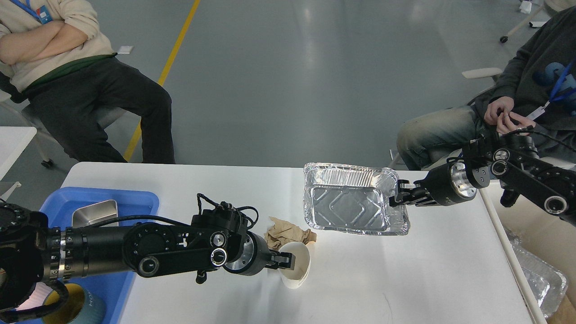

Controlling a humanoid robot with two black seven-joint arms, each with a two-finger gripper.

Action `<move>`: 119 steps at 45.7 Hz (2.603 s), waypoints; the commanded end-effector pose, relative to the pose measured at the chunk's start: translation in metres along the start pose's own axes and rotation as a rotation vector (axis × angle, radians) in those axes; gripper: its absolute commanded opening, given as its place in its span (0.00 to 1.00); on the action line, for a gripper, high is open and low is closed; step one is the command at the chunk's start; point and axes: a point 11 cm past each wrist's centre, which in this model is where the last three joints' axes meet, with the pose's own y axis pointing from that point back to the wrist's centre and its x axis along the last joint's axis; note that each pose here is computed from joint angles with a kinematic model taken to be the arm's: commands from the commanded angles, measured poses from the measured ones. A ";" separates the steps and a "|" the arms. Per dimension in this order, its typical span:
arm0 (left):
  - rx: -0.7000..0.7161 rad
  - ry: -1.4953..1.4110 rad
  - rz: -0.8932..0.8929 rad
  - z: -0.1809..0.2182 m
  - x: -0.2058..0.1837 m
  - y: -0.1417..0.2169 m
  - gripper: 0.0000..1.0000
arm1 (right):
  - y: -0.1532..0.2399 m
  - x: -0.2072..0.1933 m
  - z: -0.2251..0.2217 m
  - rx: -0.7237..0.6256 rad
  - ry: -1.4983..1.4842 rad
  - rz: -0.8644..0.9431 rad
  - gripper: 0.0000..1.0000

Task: Tidy desktop
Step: 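Reach the left gripper to the white paper cup and grasp it, then lift the white paper cup with the left gripper over the foil tray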

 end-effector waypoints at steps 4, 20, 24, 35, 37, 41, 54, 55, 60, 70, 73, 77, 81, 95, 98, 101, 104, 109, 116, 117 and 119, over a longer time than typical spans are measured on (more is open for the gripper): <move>0.013 -0.008 0.007 -0.001 -0.001 -0.005 0.06 | 0.000 0.000 0.000 0.002 0.000 0.002 0.00; -0.004 -0.066 -0.045 0.004 0.004 0.014 0.00 | 0.000 0.000 -0.001 0.003 0.002 0.002 0.00; -0.003 -0.093 -0.071 0.000 0.010 0.033 0.00 | 0.000 0.000 0.000 0.000 0.000 0.003 0.00; 0.005 -0.229 -0.175 -0.012 0.020 0.109 0.00 | -0.001 -0.001 0.005 -0.010 -0.012 0.001 0.00; 0.010 -0.254 -0.190 -0.015 0.024 0.128 0.00 | 0.000 0.000 0.007 -0.014 -0.019 0.004 0.00; 0.033 -0.290 -0.187 -0.020 0.041 0.167 0.00 | 0.000 0.001 0.007 -0.014 -0.019 0.005 0.00; -0.035 -0.323 -0.055 0.045 0.102 0.300 0.00 | -0.002 0.000 0.006 -0.012 -0.017 0.003 0.00; -0.036 -0.319 -0.043 0.048 0.105 0.306 0.00 | -0.003 0.000 0.005 -0.011 -0.016 0.000 0.00; -0.037 -0.346 -0.019 0.066 0.109 0.319 0.00 | -0.004 0.000 0.004 -0.007 -0.015 -0.001 0.00; -0.049 -0.363 -0.042 0.090 0.117 0.305 0.00 | -0.007 0.000 -0.003 0.006 -0.007 -0.007 0.00; -0.048 -0.363 -0.049 0.102 0.125 0.293 0.00 | -0.007 0.000 -0.004 0.008 -0.001 -0.009 0.00; -0.075 -0.309 -0.016 0.122 0.142 0.266 0.00 | -0.004 0.000 -0.003 0.005 -0.002 -0.009 0.00; -0.099 -0.269 0.001 0.148 0.154 0.229 0.00 | 0.001 0.002 0.000 0.000 -0.006 -0.001 0.00; -0.068 -0.146 0.063 0.164 0.173 0.114 0.00 | 0.003 0.003 0.002 -0.002 -0.008 0.001 0.00; -0.059 -0.126 0.076 0.153 0.172 0.101 0.00 | 0.004 0.003 0.002 -0.002 -0.008 0.003 0.00; -0.067 -0.101 0.088 0.149 0.169 0.092 0.00 | 0.005 0.003 0.002 -0.001 -0.009 0.005 0.00; -0.076 -0.075 0.085 0.144 0.166 0.083 0.00 | 0.007 0.004 0.004 -0.005 -0.011 0.008 0.00; -0.081 -0.055 0.072 0.138 0.161 0.074 0.01 | 0.007 0.004 0.004 -0.006 -0.013 0.009 0.00; -0.102 -0.042 0.073 0.136 0.158 0.067 0.03 | 0.007 0.003 0.002 0.001 -0.010 0.007 0.00; -0.105 -0.038 0.074 0.136 0.157 0.066 0.04 | 0.007 0.003 0.002 0.001 -0.010 0.007 0.00; -0.114 -0.039 0.073 0.137 0.157 0.066 0.06 | 0.007 0.004 0.002 0.003 -0.010 0.008 0.00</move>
